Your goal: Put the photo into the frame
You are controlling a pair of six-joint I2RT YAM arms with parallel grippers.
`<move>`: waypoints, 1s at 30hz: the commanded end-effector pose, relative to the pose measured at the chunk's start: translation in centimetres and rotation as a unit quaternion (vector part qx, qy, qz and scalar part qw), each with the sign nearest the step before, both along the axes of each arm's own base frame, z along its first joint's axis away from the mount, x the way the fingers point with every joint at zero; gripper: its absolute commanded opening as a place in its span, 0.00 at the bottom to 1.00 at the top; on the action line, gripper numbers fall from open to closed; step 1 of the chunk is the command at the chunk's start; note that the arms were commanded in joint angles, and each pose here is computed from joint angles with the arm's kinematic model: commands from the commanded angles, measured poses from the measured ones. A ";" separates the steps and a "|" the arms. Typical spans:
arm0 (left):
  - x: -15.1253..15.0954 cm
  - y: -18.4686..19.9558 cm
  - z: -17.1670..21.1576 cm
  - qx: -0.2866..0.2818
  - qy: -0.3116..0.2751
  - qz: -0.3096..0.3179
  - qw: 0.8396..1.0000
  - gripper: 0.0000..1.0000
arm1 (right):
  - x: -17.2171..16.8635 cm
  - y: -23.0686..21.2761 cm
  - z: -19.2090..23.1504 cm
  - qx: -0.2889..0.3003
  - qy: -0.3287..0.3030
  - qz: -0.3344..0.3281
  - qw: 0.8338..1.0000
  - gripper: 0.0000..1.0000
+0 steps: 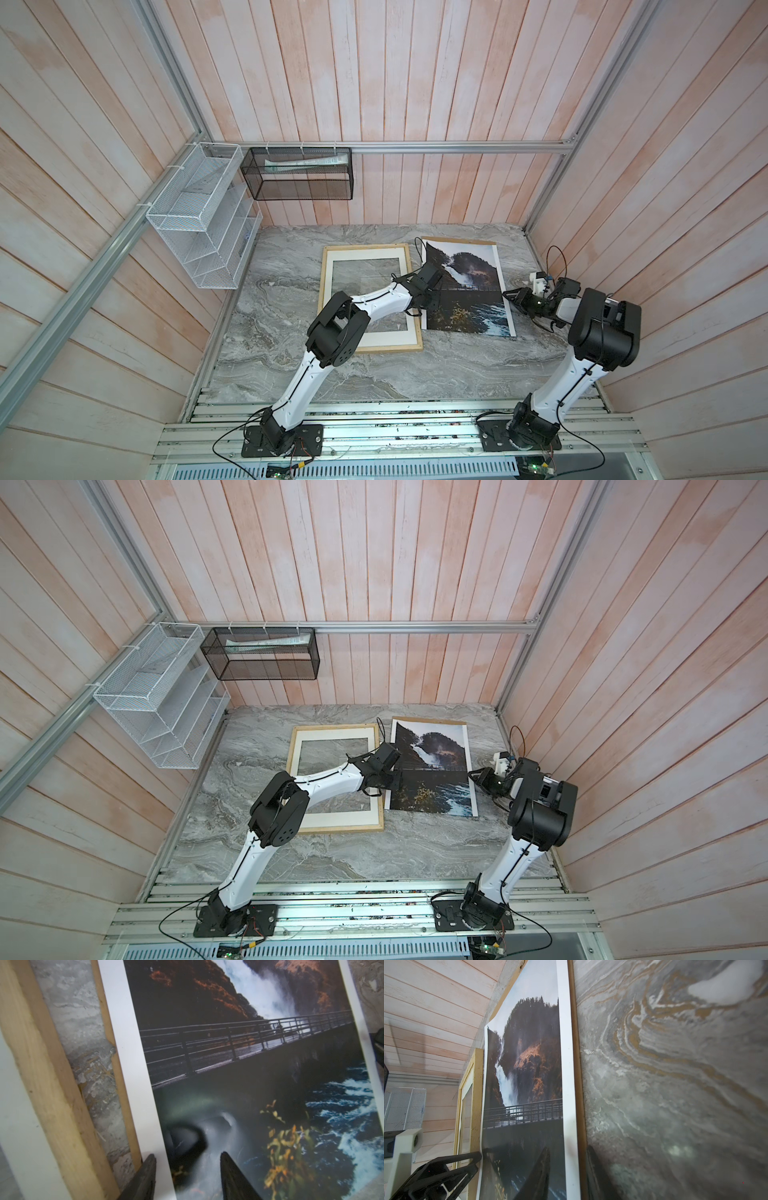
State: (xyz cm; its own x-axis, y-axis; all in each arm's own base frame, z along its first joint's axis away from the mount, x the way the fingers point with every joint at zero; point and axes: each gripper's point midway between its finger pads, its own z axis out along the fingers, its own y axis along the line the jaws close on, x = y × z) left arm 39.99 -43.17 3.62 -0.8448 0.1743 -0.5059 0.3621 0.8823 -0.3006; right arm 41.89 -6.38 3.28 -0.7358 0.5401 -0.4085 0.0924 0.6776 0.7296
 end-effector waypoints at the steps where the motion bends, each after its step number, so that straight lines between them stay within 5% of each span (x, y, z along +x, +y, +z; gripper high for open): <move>1: -0.8 0.3 -2.3 0.019 0.023 -0.009 1.000 0.51 | -0.7 2.0 2.2 0.038 -0.020 0.028 0.999 0.31; 25: -1.4 0.3 -2.2 0.011 0.025 -0.018 0.999 0.50 | -0.3 3.1 2.6 0.058 -0.043 0.055 0.996 0.30; 30: -1.4 0.4 -2.2 0.011 0.027 -0.018 0.999 0.50 | 0.1 3.9 3.9 0.057 -0.060 0.082 0.993 0.37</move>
State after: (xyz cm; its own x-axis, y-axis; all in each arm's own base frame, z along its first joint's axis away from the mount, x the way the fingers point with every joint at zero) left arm 40.04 -43.28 3.60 -0.8420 0.1752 -0.5102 0.3691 0.8768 -0.3080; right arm 41.68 -3.88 6.14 -0.7492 0.5097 -0.4230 -0.0313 0.6106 0.7913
